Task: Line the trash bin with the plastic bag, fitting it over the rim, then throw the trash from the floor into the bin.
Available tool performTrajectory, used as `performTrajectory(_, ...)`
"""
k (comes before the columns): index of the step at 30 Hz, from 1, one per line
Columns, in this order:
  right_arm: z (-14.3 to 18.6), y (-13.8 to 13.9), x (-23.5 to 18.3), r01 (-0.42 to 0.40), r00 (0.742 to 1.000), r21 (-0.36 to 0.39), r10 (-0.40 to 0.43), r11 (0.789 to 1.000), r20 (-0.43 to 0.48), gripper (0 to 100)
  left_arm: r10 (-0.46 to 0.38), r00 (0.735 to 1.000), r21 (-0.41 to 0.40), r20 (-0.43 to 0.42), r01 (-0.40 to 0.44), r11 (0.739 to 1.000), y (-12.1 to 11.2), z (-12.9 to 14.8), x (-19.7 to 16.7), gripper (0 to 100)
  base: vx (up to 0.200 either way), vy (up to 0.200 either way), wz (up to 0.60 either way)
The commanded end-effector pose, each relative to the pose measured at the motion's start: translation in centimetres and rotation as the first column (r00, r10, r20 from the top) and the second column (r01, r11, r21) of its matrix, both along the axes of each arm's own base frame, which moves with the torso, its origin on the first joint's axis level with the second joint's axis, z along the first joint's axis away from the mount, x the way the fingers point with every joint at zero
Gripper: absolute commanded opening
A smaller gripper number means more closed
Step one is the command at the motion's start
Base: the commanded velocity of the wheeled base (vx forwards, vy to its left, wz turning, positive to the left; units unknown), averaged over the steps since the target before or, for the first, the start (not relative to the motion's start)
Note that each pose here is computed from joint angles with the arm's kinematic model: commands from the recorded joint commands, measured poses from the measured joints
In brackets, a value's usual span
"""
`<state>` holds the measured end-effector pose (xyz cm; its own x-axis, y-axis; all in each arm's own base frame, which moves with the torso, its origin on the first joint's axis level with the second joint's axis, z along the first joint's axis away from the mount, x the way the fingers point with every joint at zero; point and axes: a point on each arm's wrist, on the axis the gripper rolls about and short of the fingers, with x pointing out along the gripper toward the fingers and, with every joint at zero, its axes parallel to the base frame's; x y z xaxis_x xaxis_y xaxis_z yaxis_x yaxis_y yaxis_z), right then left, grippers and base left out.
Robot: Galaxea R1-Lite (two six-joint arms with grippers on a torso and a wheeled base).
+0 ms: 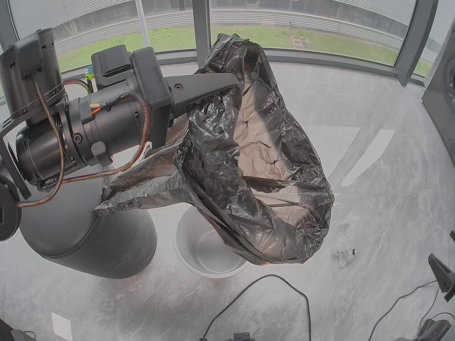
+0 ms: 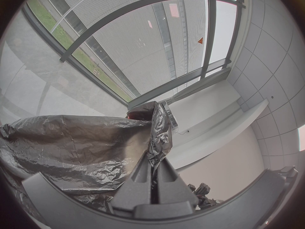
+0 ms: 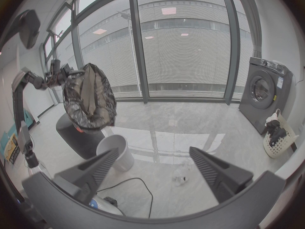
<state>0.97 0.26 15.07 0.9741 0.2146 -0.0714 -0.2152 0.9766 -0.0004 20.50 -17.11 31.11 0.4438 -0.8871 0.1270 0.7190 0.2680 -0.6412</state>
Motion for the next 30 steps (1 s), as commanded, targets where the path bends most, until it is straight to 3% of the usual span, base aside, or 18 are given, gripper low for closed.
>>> performTrajectory(1, 8.9, 5.1, 11.3, -0.279, 0.953, 0.004, 0.277, 0.960, -0.124, 100, -0.053, 0.998, -0.043, 0.015, 0.054, 0.998, -1.6, 1.0, 0.2, 0, 0.000, 0.000, 0.00)
performTrajectory(4, 10.5, 6.7, 14.0, -0.339, 0.927, 0.082, 0.347, 0.937, -0.143, 100, -0.063, 0.998, -0.070, 0.016, 0.064, 0.996, -2.3, 1.8, 0.8, 0, 0.000, 0.000, 0.00)
performTrajectory(6, 10.7, 6.8, 14.1, -0.344, 0.924, 0.092, 0.354, 0.934, -0.142, 100, -0.064, 0.998, -0.074, 0.016, 0.065, 0.995, -2.3, 1.9, 0.8, 0, 0.000, 0.000, 0.00)
performTrajectory(7, 11.9, 7.5, 16.3, -0.361, 0.910, 0.173, 0.387, 0.917, -0.151, 100, -0.078, 0.997, -0.093, -0.008, 0.077, 0.993, -3.2, 2.1, 1.5, 0, 0.000, 0.000, 0.00)
performTrajectory(10, 11.5, 7.5, 18.6, -0.305, 0.916, 0.225, 0.350, 0.925, -0.198, 100, -0.086, 0.996, -0.095, -0.018, 0.084, 0.992, -3.8, 1.8, 1.9, 0, 0.000, 0.000, 0.00)
performTrajectory(15, 10.5, 7.1, 22.1, -0.226, 0.922, 0.247, 0.289, 0.942, -0.259, 100, -0.135, 0.991, -0.156, 0.020, 0.136, 0.978, -6.0, 2.6, 2.4, 0, 0.000, 0.000, 0.00)
performTrajectory(18, 10.3, 7.1, 22.9, -0.208, 0.921, 0.263, 0.279, 0.942, -0.273, 100, -0.138, 0.990, -0.156, 0.017, 0.139, 0.978, -6.5, 2.4, 2.7, 0, 0.000, 0.000, 0.00)
performTrajectory(23, 9.3, 7.0, 22.7, -0.180, 0.909, 0.296, 0.274, 0.938, -0.315, 100, -0.140, 0.990, -0.155, 0.014, 0.140, 0.978, -6.7, 2.2, 2.8, 0, 0.000, 0.000, 0.00)
performTrajectory(27, 9.3, 6.8, 22.8, -0.169, 0.918, 0.314, 0.266, 0.934, -0.295, 100, -0.141, 0.990, -0.156, 0.016, 0.142, 0.978, -6.7, 2.2, 2.8, 0, 0.000, 0.000, 0.00)
performTrajectory(30, 9.5, 6.8, 22.7, -0.181, 0.929, 0.364, 0.280, 0.913, -0.241, 100, -0.141, 0.990, -0.155, 0.014, 0.142, 0.978, -6.8, 2.1, 2.8, 0, 0.000, 0.000, 0.00)
